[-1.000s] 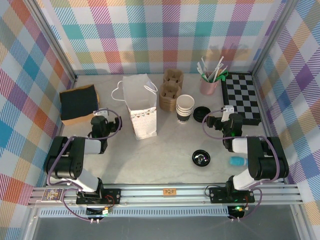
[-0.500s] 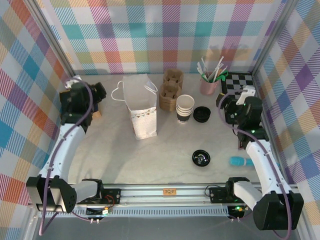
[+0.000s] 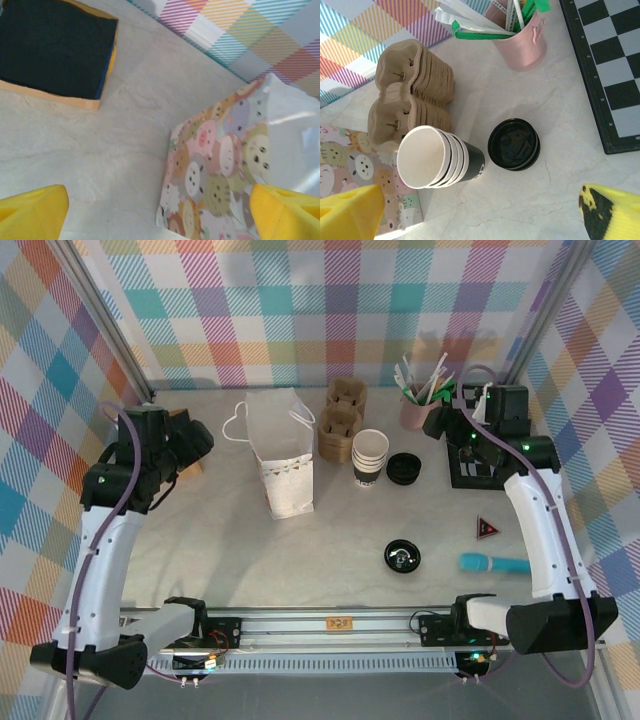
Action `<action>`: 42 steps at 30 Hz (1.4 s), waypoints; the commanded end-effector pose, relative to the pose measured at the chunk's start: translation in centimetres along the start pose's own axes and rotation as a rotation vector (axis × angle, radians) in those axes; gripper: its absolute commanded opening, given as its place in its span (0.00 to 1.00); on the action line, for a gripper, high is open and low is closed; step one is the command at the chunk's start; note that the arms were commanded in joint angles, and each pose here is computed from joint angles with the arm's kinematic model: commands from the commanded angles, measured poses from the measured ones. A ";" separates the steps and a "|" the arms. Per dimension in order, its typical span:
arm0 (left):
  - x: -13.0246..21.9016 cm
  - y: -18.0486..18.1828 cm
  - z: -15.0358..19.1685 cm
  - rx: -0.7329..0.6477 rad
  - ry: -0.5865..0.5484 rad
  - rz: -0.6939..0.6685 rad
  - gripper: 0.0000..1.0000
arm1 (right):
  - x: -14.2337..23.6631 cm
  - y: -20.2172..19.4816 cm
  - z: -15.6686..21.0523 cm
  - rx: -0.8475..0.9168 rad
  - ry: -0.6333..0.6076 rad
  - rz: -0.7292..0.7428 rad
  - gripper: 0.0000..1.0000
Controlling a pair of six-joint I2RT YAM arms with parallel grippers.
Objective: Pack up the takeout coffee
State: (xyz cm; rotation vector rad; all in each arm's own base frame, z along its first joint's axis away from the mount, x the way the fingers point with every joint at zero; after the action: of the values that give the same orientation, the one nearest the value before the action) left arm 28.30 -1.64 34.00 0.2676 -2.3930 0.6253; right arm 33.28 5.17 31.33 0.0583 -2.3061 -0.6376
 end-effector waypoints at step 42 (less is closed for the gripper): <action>4.3 -1.9 6.9 -0.120 0.145 0.214 0.90 | -13.5 6.4 6.4 0.204 0.539 0.200 0.50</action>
State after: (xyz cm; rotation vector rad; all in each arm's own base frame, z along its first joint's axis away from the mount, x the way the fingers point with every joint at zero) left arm 22.46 -6.68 32.18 -0.0545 -2.3206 0.5883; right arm 39.95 16.60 21.78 0.1244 -1.8273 -0.2610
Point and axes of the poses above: each hand's point on the last joint's axis, 136 mm out from that joint toward the fingers, its own x axis back along the fingers, its own y axis along the line the jaws close on, z = x × y, the point moved 1 cm from there along x, back along the fingers, and after that the axes turned 2 degrees about -x, right-handed, at the moved point
